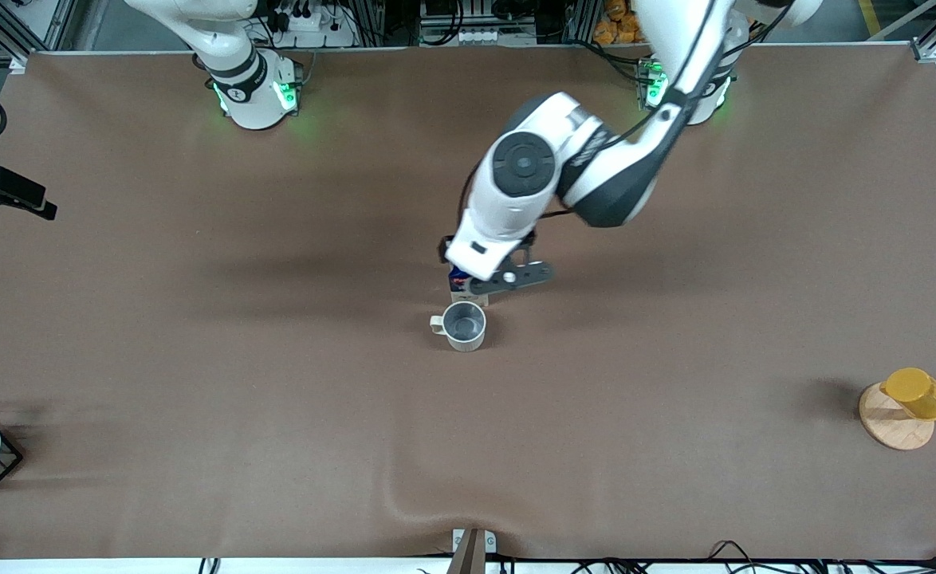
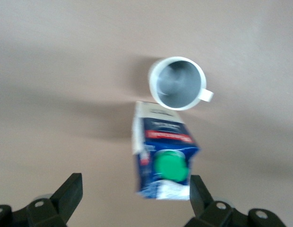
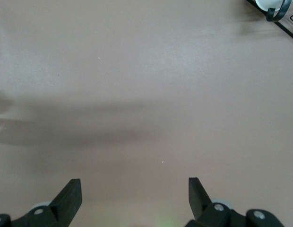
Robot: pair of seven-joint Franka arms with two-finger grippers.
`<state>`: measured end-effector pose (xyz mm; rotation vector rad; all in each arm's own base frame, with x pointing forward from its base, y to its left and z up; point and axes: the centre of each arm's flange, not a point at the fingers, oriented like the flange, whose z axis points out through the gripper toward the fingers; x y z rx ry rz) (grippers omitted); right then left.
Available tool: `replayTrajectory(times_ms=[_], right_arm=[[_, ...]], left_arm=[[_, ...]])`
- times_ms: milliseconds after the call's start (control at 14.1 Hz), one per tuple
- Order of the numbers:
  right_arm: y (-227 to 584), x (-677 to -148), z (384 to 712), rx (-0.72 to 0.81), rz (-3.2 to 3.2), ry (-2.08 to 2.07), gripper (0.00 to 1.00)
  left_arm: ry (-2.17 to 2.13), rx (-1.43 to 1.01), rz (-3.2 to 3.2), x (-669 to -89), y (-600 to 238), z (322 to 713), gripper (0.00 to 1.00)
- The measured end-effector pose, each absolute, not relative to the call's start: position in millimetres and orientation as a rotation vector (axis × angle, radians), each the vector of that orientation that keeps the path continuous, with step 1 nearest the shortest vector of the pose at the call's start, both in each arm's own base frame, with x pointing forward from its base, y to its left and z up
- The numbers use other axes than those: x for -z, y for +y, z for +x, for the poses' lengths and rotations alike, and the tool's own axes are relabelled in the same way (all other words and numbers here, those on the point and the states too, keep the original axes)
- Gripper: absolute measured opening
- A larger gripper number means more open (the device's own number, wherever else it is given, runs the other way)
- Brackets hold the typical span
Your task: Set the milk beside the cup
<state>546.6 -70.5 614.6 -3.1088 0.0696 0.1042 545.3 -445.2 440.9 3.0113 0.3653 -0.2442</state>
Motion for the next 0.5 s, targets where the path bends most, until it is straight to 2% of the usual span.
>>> replayTrajectory(times_ms=[213,498], right_arm=[[-71.0,-613.2,545.1,-0.126,-3.110,0.062,1.00],[-71.0,-611.2,544.5,-0.139,-3.110,0.051,1.00]], left_arm=[[0.341,0.258,3.040,-505.3,-352.2,569.2,1.00],[0.422,0.186,3.127,-540.7,-272.0,563.9,1.00]])
